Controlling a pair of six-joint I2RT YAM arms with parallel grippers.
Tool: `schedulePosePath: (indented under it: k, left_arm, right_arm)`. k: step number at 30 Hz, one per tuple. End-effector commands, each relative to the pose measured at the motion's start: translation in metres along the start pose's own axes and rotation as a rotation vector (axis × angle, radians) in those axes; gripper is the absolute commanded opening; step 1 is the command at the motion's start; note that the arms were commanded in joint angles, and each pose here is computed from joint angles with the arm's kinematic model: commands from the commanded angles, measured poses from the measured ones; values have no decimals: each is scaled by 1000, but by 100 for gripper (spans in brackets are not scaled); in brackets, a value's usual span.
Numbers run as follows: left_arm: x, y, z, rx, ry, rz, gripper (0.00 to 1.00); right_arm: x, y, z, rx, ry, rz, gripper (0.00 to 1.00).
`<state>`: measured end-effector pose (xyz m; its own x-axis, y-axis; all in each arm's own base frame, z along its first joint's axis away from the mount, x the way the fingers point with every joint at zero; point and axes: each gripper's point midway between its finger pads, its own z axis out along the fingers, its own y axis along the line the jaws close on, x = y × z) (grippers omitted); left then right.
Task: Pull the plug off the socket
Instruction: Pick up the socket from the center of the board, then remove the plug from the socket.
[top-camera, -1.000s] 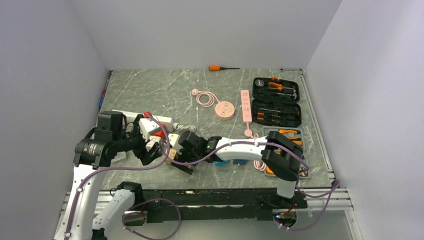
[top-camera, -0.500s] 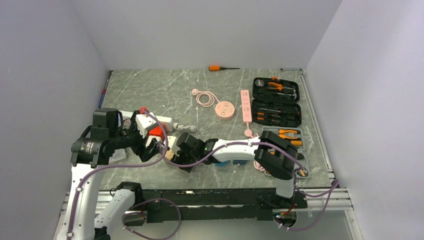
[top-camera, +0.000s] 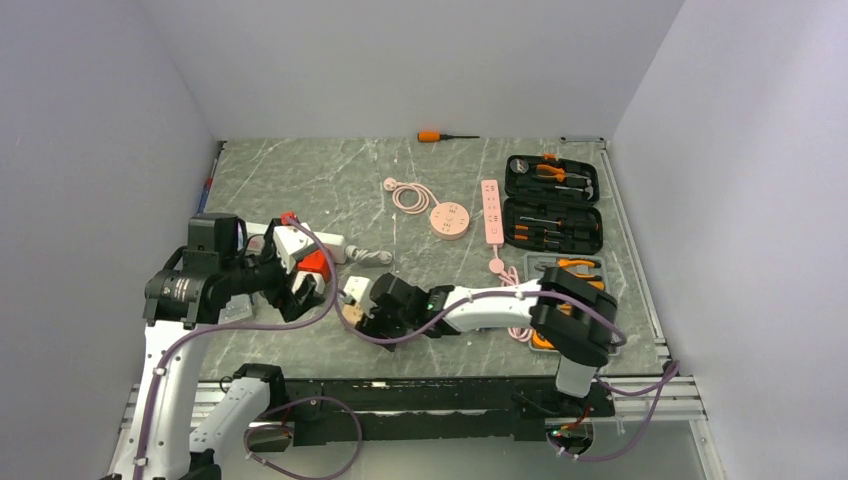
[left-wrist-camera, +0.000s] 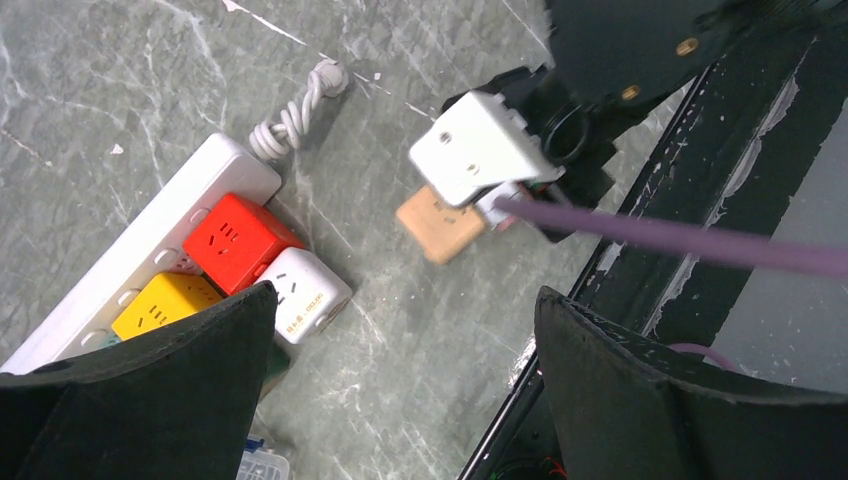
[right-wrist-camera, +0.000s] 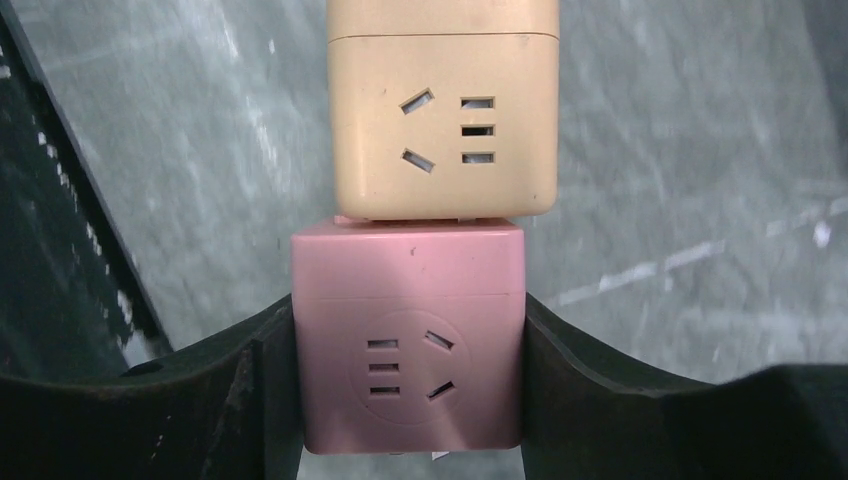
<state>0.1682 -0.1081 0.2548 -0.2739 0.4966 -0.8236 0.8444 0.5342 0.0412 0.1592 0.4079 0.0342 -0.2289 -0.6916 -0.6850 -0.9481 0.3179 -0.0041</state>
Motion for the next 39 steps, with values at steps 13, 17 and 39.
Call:
schedulePosePath:
  k: [13,17,39]
  left_arm:
    - [10,16,28,11,-40,131,99]
    - [7,16,24,-28,-99,371,99]
    - [-7,-12,28,-94,-244,1377,99]
  right_arm:
    - [-52,4,-116,-6,-226,165,0]
    - [-65,0,-134,-56,-254,216,0]
    - [-124,3,-181,-227,-254,284,0]
